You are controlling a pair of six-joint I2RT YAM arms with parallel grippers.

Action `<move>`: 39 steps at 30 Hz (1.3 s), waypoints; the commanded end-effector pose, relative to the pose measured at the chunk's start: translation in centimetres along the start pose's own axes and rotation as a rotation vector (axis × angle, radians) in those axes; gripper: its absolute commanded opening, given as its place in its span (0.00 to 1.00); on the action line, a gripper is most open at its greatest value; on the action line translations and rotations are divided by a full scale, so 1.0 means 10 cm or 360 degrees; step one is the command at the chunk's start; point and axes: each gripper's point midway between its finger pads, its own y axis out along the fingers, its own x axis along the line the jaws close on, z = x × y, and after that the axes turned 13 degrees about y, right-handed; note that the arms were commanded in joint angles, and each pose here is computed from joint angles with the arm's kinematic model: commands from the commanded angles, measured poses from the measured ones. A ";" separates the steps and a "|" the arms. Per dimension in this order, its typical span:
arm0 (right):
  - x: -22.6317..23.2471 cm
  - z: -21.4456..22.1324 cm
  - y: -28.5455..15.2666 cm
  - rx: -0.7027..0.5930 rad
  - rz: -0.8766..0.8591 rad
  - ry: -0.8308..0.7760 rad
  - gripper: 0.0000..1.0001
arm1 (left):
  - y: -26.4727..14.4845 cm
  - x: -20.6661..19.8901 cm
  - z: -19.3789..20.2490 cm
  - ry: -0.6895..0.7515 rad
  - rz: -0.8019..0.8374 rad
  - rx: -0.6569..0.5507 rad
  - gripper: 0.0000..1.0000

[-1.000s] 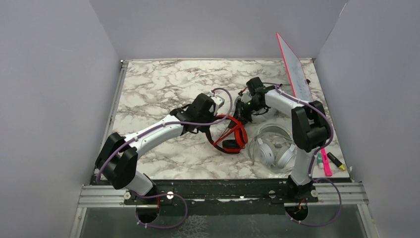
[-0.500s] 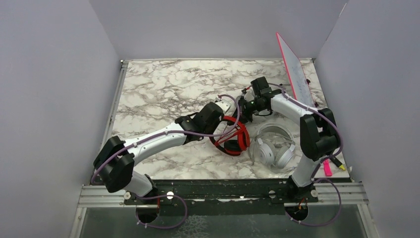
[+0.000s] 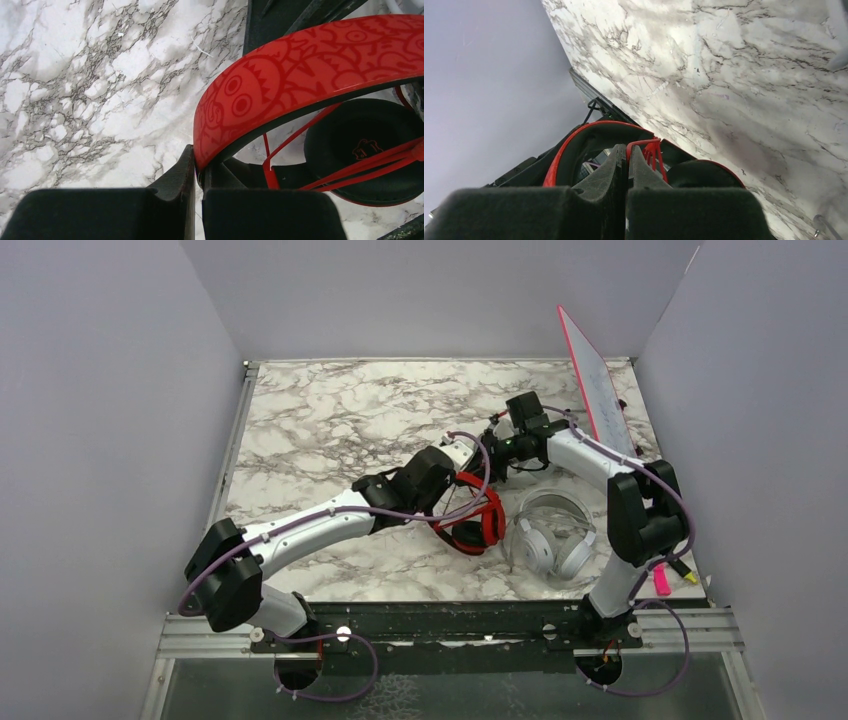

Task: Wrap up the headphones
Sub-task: Place the headphones at the center of the board.

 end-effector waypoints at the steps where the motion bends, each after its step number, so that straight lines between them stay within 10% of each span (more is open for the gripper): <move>1: 0.42 -0.05 -0.23 -0.0143 -0.0176 -0.0133 0.01 | -0.07 -0.14 0.28 0.0087 0.0087 0.0185 0.00; 9: 0.42 0.20 -0.41 -0.0129 -0.0196 -0.0178 0.01 | -0.17 -0.01 0.28 0.0031 -0.0014 0.0165 0.00; 26: 0.47 0.68 -0.57 0.0107 -0.0639 -0.1238 0.01 | -0.38 0.07 0.11 -0.0038 -0.0006 0.0029 0.00; 39: 0.31 0.80 -0.64 0.0038 -0.0592 -0.1235 0.05 | -0.63 0.42 -0.15 -0.0032 -0.0216 -0.0082 0.00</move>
